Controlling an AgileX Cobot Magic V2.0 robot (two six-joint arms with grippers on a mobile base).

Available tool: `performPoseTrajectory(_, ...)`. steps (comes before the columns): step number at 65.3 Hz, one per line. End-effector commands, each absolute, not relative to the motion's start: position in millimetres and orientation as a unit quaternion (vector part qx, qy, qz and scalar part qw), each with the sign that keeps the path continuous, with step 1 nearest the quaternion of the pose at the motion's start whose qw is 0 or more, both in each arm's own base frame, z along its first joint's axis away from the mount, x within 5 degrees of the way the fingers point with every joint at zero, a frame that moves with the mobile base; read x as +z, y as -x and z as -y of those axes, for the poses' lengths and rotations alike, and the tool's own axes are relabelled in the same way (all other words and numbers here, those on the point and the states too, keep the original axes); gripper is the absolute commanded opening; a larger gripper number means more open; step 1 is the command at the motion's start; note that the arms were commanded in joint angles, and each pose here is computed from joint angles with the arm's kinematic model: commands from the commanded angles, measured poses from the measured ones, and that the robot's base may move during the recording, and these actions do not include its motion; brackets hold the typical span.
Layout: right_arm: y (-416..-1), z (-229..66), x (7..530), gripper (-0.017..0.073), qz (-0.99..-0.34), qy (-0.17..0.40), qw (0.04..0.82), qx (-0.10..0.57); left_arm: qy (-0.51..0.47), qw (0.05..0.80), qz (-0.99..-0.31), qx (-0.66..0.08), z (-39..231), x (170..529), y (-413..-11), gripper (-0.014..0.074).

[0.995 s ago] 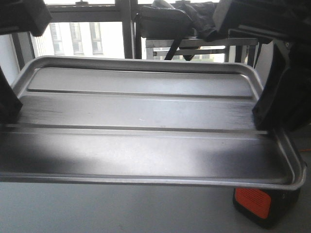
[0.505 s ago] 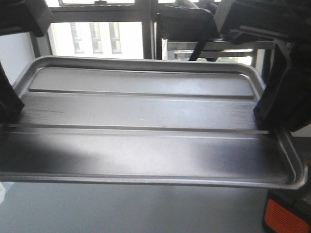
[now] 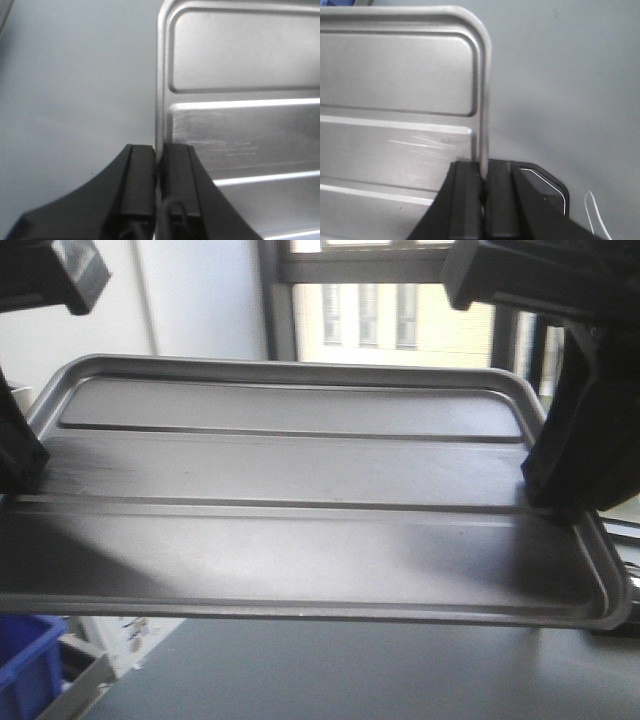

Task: Grab silver tray and place in blue box
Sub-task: 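Carry the tray with both grippers toward the blue crate rack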

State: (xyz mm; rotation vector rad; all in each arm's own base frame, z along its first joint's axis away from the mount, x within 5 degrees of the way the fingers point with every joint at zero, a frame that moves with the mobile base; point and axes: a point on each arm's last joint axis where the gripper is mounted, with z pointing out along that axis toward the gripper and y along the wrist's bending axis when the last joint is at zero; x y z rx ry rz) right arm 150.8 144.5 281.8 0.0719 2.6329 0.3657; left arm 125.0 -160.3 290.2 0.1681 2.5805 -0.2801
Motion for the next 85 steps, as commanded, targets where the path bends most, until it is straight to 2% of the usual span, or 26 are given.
performPoseTrajectory(1,-152.7,-133.4,292.3,0.005,-0.959,-0.014,0.267,0.096,-0.057,0.29,-0.954,-0.06,147.8,299.3,-128.8,-0.0014)
performPoseTrajectory(85,-152.7,-133.4,292.3,0.005,-0.959,-0.014,0.267,0.096,-0.057,0.29,-0.954,-0.06,147.8,299.3,-128.8,-0.0014)
